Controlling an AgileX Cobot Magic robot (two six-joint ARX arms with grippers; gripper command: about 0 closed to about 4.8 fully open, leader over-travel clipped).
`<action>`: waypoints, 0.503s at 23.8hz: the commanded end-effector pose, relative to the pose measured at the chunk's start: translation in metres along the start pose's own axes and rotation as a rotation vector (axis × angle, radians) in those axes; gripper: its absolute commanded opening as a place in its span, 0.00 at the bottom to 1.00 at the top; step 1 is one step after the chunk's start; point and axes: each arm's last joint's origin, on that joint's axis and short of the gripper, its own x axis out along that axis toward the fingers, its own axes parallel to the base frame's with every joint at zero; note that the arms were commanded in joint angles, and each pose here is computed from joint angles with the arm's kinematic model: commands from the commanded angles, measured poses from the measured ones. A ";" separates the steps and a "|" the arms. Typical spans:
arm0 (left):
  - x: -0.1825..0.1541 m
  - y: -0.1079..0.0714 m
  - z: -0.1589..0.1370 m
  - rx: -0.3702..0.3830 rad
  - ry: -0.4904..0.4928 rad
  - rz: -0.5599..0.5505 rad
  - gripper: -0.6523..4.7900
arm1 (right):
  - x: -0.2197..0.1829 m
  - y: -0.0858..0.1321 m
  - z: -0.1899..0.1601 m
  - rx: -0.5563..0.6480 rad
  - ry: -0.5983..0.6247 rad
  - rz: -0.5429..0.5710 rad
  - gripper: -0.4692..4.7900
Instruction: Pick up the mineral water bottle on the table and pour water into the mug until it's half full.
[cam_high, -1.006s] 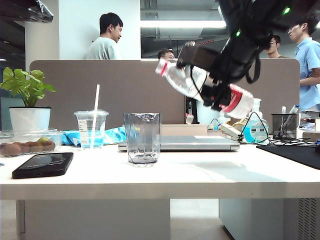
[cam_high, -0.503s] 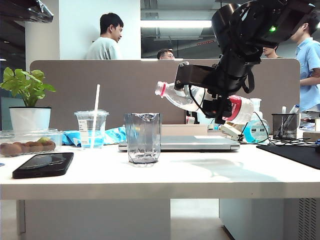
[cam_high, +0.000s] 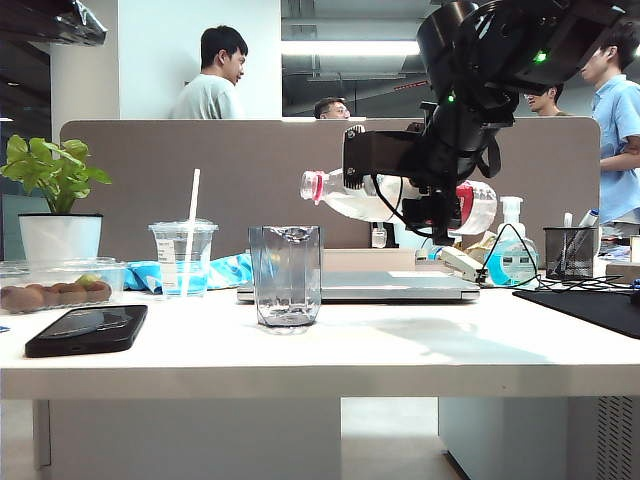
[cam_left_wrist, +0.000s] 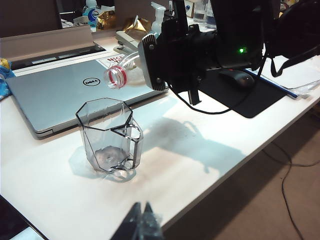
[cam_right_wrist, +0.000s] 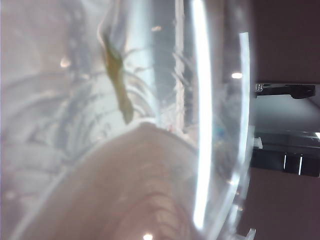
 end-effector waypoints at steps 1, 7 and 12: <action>-0.001 0.000 0.003 0.010 -0.016 -0.001 0.11 | -0.004 -0.011 0.005 -0.069 -0.021 -0.065 0.59; -0.001 0.000 0.003 0.010 -0.016 -0.001 0.11 | -0.004 -0.014 0.006 -0.085 -0.023 -0.103 0.59; -0.001 0.000 0.003 0.010 -0.016 -0.001 0.11 | -0.004 -0.015 0.006 -0.157 -0.003 -0.112 0.59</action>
